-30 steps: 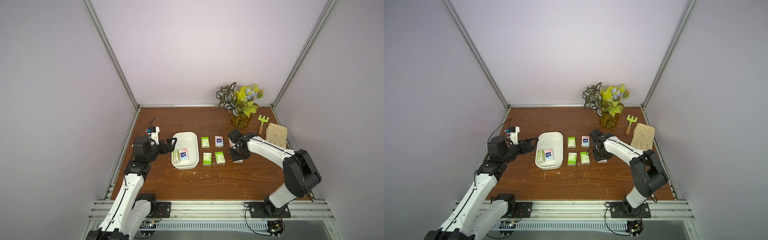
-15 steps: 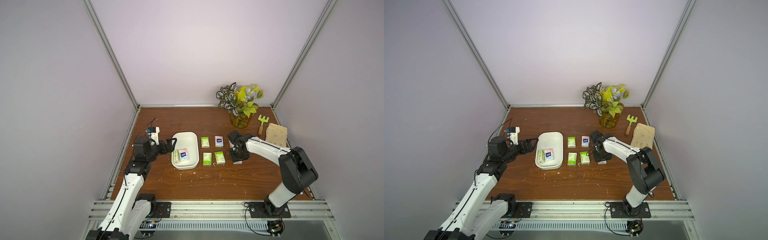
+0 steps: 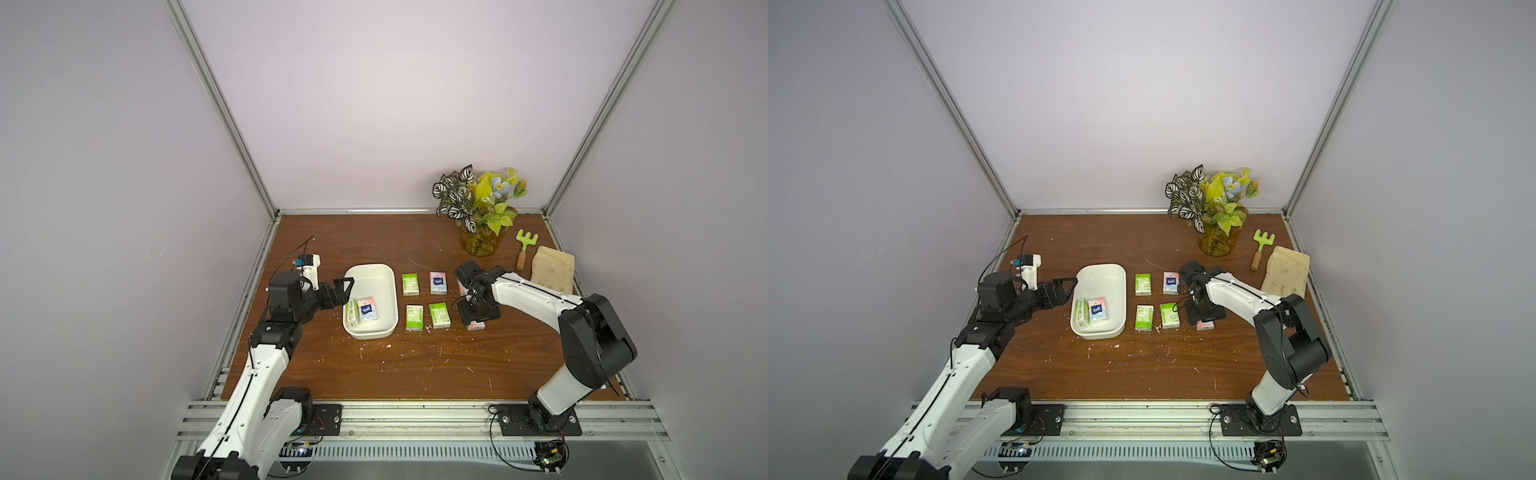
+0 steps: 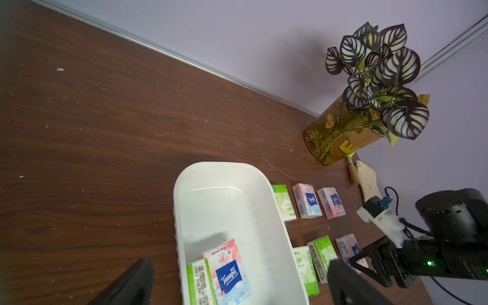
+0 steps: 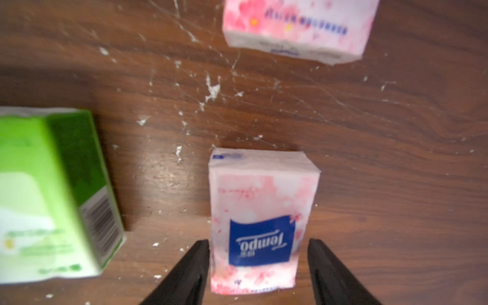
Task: Take the pocket tissues out of the storage box
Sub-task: Place the pocket tissues at the center of the board, then pick up the pocket tissues from the storage box.
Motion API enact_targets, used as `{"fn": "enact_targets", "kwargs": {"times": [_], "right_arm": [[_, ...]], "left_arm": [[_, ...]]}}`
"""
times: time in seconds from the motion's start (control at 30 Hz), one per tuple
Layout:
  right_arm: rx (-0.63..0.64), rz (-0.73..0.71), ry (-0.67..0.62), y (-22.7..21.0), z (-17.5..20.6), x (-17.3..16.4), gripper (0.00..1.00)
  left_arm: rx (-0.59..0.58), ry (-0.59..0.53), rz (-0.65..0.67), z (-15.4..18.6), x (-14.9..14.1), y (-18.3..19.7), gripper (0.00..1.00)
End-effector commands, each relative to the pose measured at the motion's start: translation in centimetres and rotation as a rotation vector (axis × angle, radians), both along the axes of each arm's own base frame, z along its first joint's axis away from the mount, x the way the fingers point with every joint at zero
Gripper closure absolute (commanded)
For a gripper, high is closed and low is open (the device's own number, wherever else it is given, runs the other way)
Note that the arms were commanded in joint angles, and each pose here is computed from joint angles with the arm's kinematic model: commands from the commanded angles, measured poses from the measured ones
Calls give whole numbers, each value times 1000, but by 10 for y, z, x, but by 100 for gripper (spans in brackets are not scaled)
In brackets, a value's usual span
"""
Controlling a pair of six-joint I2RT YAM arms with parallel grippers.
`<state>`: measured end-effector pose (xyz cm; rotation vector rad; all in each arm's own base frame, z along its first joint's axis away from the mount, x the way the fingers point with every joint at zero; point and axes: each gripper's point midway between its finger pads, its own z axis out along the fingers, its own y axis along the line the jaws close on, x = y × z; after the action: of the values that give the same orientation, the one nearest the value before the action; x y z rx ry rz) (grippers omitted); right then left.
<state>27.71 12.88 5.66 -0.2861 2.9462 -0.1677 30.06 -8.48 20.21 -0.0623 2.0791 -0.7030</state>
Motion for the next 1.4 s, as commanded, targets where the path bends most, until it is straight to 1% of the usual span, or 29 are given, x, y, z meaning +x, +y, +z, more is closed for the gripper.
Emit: {"fn": "enact_targets", "kwargs": {"times": [0.0, 0.13, 0.3, 0.43, 0.5, 0.57, 0.67, 0.77, 0.83, 0.97, 1.07, 1.2, 1.37], "right_arm": [[53, 7, -102, 6, 53, 14, 29], [163, 9, -155, 25, 90, 21, 27], [287, 41, -211, 67, 124, 24, 30], [344, 96, -229, 113, 137, 23, 33], [363, 138, -245, 140, 141, 21, 33], [393, 187, -260, 170, 145, 18, 33], [430, 240, -264, 208, 145, 14, 31], [439, 297, -254, 242, 138, 9, 28], [434, 339, -230, 264, 127, 4, 26], [388, 405, -175, 300, 102, -3, 24], [380, 437, -153, 322, 90, -5, 24], [355, 449, -129, 338, 72, -6, 23], [324, 440, -139, 340, 64, -2, 24]], "left_arm": [[36, -14, -3, 12, 4, 2, 1], [43, 24, 4, 5, 5, 5, 1], [45, 143, 9, -23, 4, 9, 2], [41, 228, 24, -43, 1, 13, 18], [42, 257, 34, -51, -1, 15, 27], [48, 271, 48, -57, -2, 17, 34], [62, 284, 65, -65, -5, 21, 40], [60, 297, 63, -71, -7, 20, 42], [51, 305, 54, -76, -9, 18, 46], [22, 326, 39, -87, -13, 13, 54], [-13, 342, 37, -97, -17, 10, 57], [-51, 359, 34, -108, -22, 6, 63], [-69, 365, 30, -111, -24, 4, 64]]}}
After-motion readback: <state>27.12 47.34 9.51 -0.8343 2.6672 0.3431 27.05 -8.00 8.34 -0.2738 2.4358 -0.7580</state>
